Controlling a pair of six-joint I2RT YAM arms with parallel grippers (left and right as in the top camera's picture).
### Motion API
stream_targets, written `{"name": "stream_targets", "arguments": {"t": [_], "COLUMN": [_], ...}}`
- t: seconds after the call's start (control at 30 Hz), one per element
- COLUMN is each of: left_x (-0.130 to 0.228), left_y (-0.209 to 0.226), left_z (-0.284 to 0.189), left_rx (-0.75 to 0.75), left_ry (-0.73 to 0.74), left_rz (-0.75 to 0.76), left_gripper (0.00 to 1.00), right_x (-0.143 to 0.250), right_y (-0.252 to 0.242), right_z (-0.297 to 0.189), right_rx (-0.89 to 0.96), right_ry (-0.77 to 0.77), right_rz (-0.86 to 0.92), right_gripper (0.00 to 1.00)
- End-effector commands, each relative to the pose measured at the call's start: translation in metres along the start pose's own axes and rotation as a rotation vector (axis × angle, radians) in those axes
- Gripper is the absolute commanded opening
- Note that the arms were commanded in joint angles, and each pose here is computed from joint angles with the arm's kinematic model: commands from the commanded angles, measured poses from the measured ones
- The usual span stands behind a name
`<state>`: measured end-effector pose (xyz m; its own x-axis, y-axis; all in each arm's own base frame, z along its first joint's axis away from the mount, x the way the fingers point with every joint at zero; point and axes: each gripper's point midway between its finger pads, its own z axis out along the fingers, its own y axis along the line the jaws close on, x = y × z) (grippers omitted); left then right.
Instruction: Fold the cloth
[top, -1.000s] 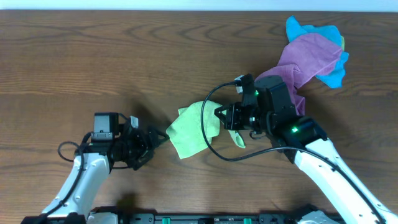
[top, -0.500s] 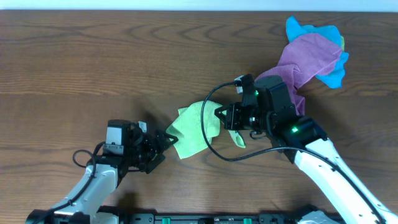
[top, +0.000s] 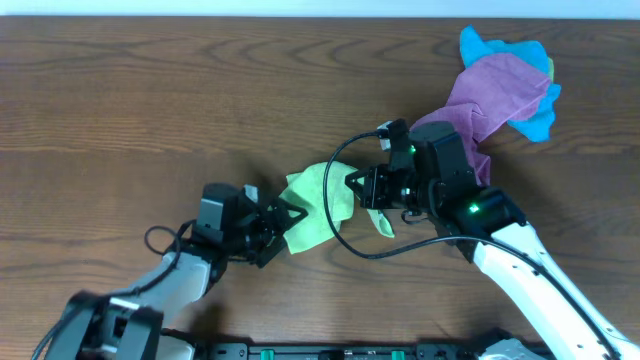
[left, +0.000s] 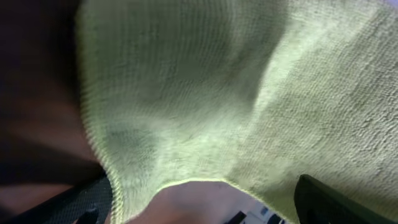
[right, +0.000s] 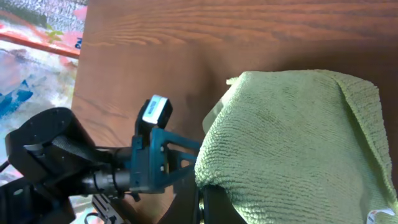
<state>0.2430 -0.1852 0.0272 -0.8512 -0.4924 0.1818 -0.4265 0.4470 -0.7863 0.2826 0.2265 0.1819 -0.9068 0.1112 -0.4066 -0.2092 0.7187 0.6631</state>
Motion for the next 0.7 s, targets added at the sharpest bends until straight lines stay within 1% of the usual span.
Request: {"name": "stream_targets", "arguments": {"t": [0.0, 0.07, 0.13, 0.2, 0.23, 0.27, 0.33, 0.37, 0.4, 0.6, 0.67], "left_x": [-0.001, -0.001, 0.0, 0.001, 0.001, 0.001, 0.001, 0.0, 0.0, -0.001, -0.002], "left_y": [0.036, 0.035, 0.032, 0.031, 0.032, 0.032, 0.032, 0.032, 0.032, 0.031, 0.024], "left_z": [0.012, 0.017, 0.021, 0.022, 0.022, 0.022, 0.022, 0.022, 0.022, 0.022, 0.023], "left_rx": [-0.104, -0.09, -0.077, -0.076, -0.078, -0.08, -0.08, -0.08, -0.08, -0.078, -0.048], "left_ry": [-0.022, -0.019, -0.009, -0.007, -0.009, -0.011, -0.012, -0.012, -0.012, -0.019, -0.017], "left_rz": [-0.085, -0.086, -0.069, -0.062, -0.063, -0.064, -0.063, -0.063, -0.063, -0.045, -0.026], "left_gripper": [0.96, 1.0, 0.85, 0.75, 0.68, 0.5, 0.32, 0.16, 0.06, 0.06, 0.06], "right_x": [0.001, 0.001, 0.001, 0.001, 0.001, 0.001, 0.001, 0.001, 0.001, 0.0, -0.002], "right_y": [0.003, 0.003, 0.002, 0.002, 0.002, 0.002, 0.002, 0.003, 0.002, 0.0, -0.007], "right_z": [-0.001, -0.001, -0.001, -0.001, -0.001, -0.001, -0.001, -0.001, -0.001, -0.001, -0.001], "right_rx": [-0.003, -0.003, -0.003, -0.003, -0.003, -0.003, -0.003, -0.003, -0.003, 0.009, 0.046], "right_ry": [-0.001, -0.001, -0.001, -0.001, -0.002, -0.002, -0.002, -0.002, -0.002, -0.008, -0.021], "right_rz": [0.009, 0.009, 0.009, 0.009, 0.009, 0.009, 0.009, 0.009, 0.009, 0.009, 0.014], "right_gripper": [0.02, 0.03, 0.03, 0.03, 0.04, 0.04, 0.05, 0.05, 0.06, 0.07, 0.07]}}
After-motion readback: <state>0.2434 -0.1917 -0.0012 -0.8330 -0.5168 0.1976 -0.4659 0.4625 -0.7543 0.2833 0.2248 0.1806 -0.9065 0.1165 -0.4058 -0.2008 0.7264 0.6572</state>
